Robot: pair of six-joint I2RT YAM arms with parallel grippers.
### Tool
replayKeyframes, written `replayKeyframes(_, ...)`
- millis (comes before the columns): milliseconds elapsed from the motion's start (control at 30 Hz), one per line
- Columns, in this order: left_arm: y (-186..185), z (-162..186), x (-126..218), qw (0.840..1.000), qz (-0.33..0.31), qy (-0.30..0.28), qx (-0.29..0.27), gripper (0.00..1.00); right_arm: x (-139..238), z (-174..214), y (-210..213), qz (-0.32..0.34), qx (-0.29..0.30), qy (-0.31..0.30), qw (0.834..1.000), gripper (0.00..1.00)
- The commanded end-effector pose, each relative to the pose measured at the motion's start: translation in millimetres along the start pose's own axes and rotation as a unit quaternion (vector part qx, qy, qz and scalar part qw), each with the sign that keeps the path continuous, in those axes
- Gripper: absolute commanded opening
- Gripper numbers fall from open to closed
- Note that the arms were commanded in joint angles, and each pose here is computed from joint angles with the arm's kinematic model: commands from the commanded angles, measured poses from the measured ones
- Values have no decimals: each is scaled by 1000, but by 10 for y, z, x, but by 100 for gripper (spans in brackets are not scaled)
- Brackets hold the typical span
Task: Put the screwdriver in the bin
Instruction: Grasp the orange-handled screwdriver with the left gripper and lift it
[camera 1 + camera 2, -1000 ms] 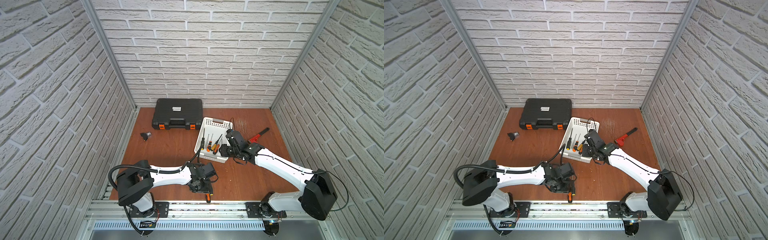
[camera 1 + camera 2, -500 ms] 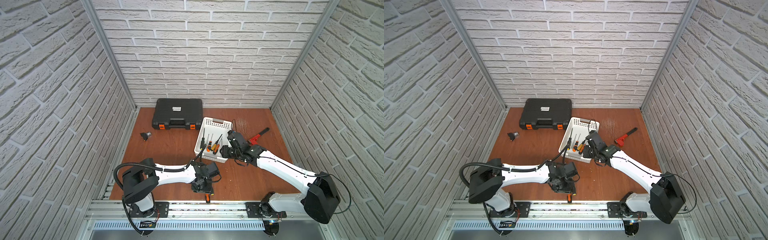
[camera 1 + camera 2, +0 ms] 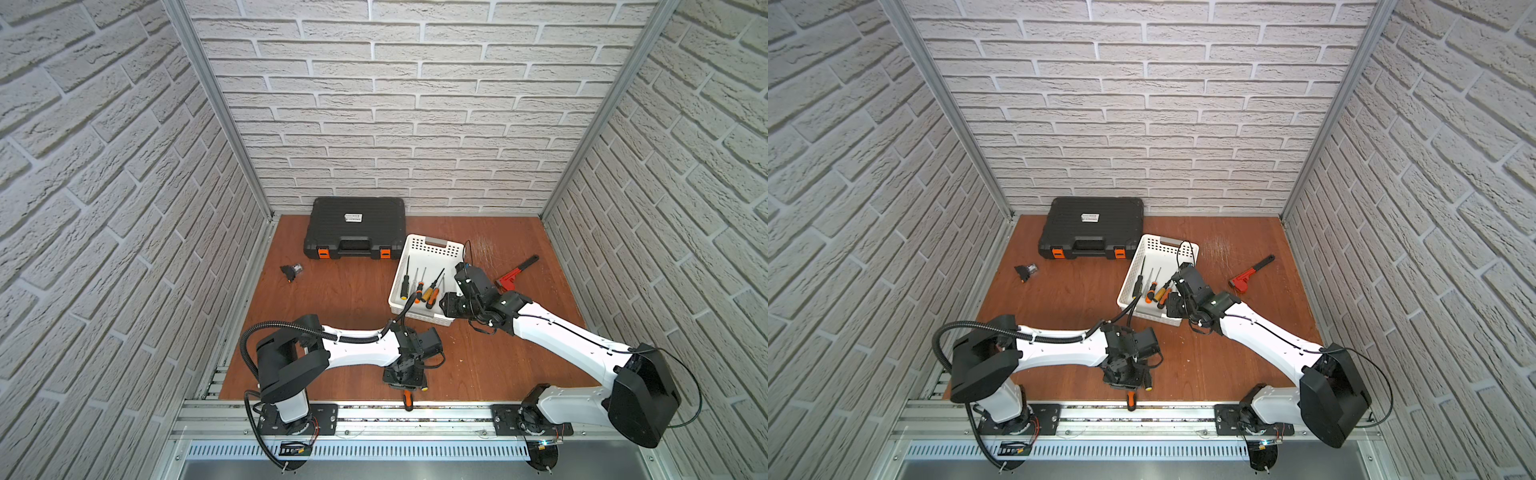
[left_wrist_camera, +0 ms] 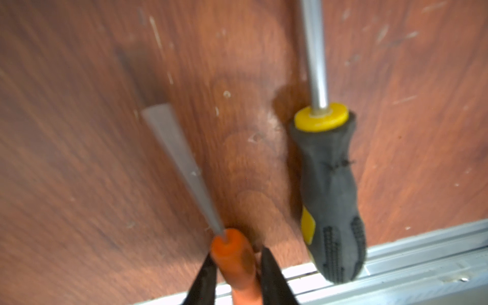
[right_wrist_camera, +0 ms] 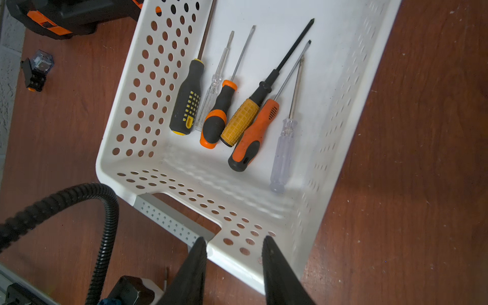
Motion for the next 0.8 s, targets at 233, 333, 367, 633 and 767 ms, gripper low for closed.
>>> replayKeyframes(233,319,2,205,998,-50,-34,23,5,28,-78,65,-25,-13,-19,999,37)
replayKeyframes(333,480,-11,505,996,-52,-65,33,5,52,-125,57,-23,-14,-26,999,37)
replayKeyframes(367,532,-24,615,995,-45,-76,38,5,67,-142,54,-21,-14,-29,999,37)
replayKeyframes(633,742,-529,1624,982,38,-182,20,5,213,-333,87,-21,-1,-47,999,37)
replayKeyframes(767,620,-1044,1952,974,39,-222,-29,5,324,-383,104,-27,1,-53,998,37)
Point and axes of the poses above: each gripper's point midway between its finger pads, its own x axis back along the fingers, its own y axis along the line the jaws close on, z = x × y, the point moved 8 cm from there along x, back along the fingers, and after that the axes turned 6 degrees about -x, right-handed, at the moved point
